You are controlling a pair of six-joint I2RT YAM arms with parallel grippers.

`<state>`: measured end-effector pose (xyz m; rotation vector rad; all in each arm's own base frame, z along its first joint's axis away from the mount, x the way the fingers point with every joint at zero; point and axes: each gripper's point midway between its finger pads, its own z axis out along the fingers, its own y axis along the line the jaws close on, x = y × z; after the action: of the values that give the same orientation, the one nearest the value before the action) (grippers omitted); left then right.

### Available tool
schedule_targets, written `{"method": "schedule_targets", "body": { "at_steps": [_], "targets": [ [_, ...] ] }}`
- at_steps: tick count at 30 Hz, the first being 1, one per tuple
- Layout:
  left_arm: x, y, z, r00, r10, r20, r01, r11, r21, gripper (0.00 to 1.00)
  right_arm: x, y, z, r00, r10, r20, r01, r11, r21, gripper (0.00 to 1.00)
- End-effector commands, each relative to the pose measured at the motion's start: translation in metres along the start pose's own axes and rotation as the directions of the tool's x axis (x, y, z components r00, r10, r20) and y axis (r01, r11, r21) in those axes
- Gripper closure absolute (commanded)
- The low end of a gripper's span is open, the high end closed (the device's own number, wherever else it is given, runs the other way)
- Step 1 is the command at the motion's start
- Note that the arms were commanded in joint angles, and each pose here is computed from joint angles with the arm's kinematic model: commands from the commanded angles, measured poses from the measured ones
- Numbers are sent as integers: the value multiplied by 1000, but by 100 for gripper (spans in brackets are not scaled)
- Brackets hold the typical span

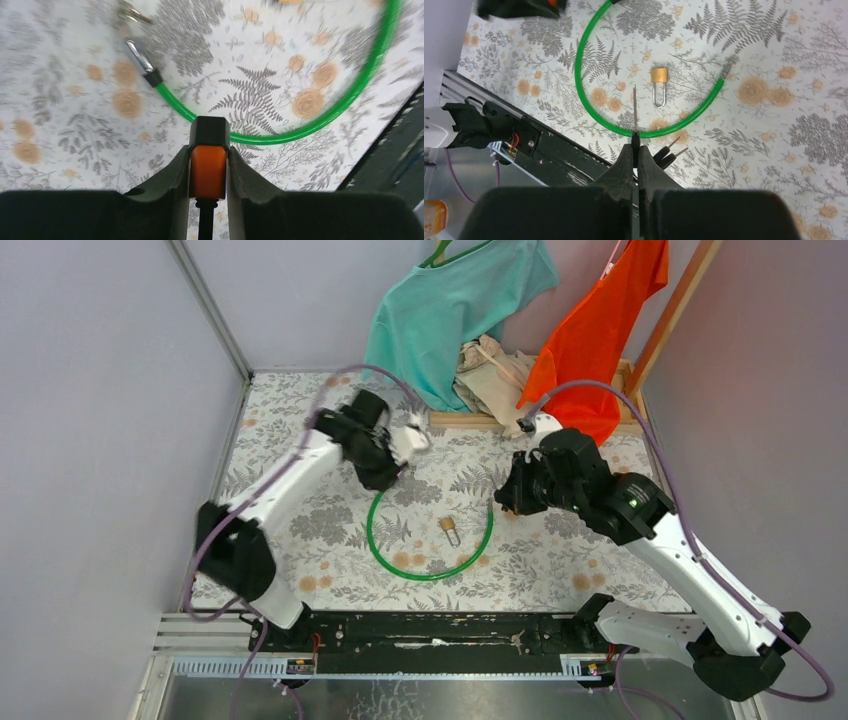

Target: Unlock with the key

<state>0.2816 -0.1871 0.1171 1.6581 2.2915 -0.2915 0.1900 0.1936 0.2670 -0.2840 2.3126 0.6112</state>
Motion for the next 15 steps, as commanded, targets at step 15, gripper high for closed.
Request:
{"method": "schedule_targets", "body": {
  "at_steps": [15],
  "targets": [
    [-82,-108,-188,541,-185,820,-349,838,420,100,9,118,6,936,-351,-31,287,810,-511,100]
  ]
}}
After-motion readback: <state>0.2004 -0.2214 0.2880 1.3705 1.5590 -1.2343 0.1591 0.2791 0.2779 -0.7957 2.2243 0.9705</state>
